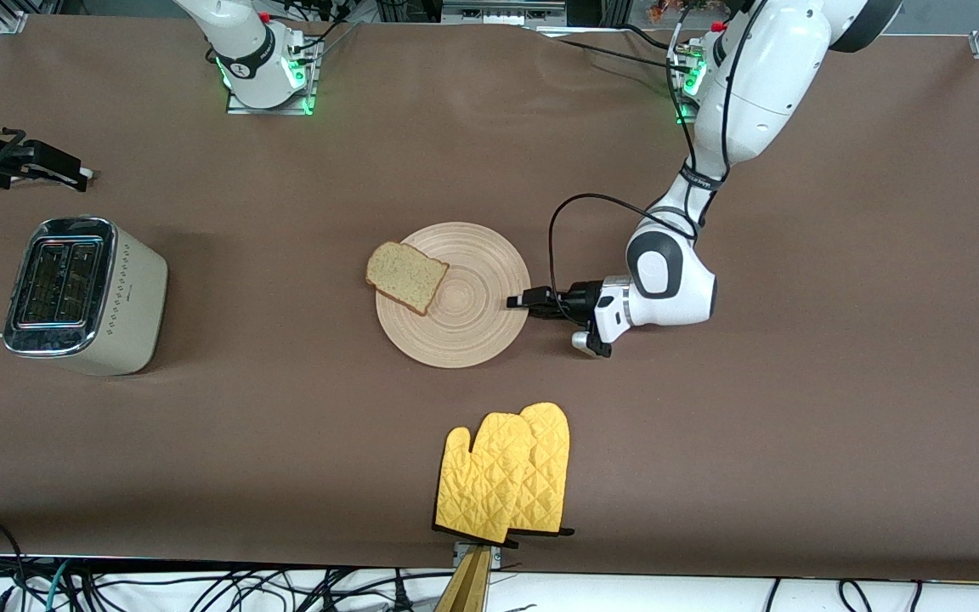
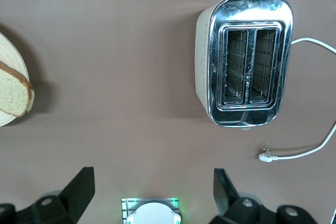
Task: Move plate and put bread in toaster
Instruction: 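Open the left gripper and draw it back from the plate, then retract the left gripper while the right gripper reaches toward the plate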
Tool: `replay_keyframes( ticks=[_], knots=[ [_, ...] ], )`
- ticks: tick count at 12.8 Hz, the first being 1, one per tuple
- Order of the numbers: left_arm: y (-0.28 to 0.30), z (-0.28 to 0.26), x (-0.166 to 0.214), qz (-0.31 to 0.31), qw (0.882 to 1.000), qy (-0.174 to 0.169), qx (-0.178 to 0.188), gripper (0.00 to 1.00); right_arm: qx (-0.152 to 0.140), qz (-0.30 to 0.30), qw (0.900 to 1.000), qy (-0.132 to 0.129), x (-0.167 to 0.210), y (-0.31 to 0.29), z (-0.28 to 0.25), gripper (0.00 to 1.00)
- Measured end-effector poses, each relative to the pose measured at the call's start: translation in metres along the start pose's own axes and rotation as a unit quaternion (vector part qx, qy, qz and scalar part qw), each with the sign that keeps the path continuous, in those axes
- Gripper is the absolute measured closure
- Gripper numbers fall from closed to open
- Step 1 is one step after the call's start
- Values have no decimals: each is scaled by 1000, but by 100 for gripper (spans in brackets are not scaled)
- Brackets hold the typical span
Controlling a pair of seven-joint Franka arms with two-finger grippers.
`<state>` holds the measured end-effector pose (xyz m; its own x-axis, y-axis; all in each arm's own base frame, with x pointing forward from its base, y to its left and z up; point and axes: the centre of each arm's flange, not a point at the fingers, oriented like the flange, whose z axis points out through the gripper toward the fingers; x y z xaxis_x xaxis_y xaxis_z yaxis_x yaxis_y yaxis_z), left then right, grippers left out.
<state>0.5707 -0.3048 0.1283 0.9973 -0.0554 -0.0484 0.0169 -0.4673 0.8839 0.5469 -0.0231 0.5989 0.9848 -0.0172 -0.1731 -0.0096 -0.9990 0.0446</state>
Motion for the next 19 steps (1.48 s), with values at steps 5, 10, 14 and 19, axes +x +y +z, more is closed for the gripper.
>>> replay_keyframes(
  ticks=[5,10,14,19],
  knots=[
    [-9,-76,18,-4,999,51,4,0,0,1,1000,0,0,1,0,0],
    [30,-210,11,106,988,40,103,0,0,1,1000,0,0,1,0,0],
    [74,-386,6,174,958,107,201,0,0,1,1000,1,0,1,-1,0],
    [154,-444,-29,180,926,106,315,0,0,-2,1000,0,0,-2,-1,0]
  ],
)
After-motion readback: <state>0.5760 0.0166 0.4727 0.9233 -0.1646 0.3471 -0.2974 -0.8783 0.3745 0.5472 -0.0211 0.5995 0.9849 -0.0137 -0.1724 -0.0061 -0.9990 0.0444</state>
